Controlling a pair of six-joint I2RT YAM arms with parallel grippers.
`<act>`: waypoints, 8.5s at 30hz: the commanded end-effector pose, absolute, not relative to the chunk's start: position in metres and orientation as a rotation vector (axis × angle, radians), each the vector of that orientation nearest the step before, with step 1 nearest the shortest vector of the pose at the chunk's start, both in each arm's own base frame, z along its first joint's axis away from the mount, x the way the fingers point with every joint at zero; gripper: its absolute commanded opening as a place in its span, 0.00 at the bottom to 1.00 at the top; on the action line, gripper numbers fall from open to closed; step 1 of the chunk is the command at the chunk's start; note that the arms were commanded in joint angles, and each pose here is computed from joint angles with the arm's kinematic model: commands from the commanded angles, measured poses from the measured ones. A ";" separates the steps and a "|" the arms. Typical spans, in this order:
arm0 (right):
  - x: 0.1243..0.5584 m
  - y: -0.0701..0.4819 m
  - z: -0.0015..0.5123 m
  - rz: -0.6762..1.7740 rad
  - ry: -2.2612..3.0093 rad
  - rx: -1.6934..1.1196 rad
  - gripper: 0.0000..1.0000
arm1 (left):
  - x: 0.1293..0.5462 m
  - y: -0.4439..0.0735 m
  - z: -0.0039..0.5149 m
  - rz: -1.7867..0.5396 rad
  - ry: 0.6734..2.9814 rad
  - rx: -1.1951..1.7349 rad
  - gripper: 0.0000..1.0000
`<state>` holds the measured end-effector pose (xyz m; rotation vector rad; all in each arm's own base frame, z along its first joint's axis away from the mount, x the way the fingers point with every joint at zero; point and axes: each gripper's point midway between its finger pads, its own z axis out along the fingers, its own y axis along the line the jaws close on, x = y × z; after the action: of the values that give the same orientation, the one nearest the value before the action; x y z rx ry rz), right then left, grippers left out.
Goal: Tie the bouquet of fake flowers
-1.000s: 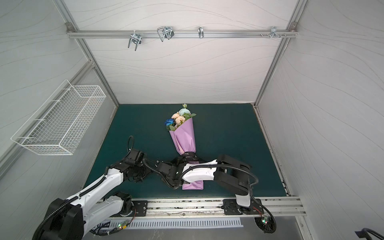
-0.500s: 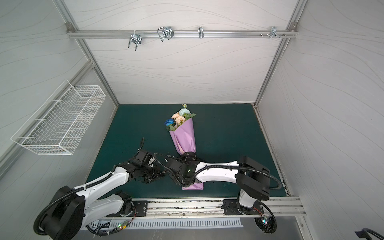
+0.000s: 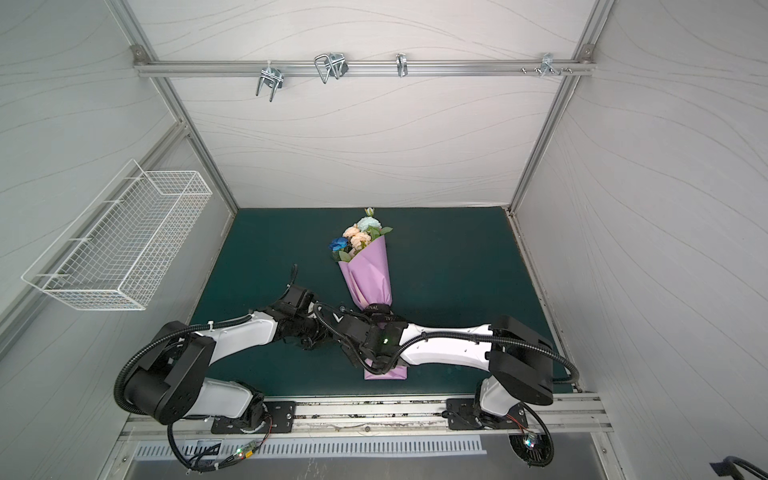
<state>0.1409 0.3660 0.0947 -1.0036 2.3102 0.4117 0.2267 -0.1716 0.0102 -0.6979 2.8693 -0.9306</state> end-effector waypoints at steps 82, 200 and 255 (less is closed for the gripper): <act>0.223 0.237 0.072 0.573 2.531 -0.712 0.58 | 0.290 -0.290 0.066 -0.624 2.260 1.467 0.35; 0.234 0.283 0.067 0.681 2.826 -0.255 0.00 | 0.271 -0.308 0.115 -0.738 2.401 0.708 0.00; 0.277 0.316 0.092 1.088 2.078 -0.115 0.00 | 0.275 -0.314 0.116 -0.864 2.461 0.419 0.00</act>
<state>0.2699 0.3068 0.0689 -0.0971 2.2156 1.0024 0.2727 -0.3075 0.1037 0.4379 2.5024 -0.8151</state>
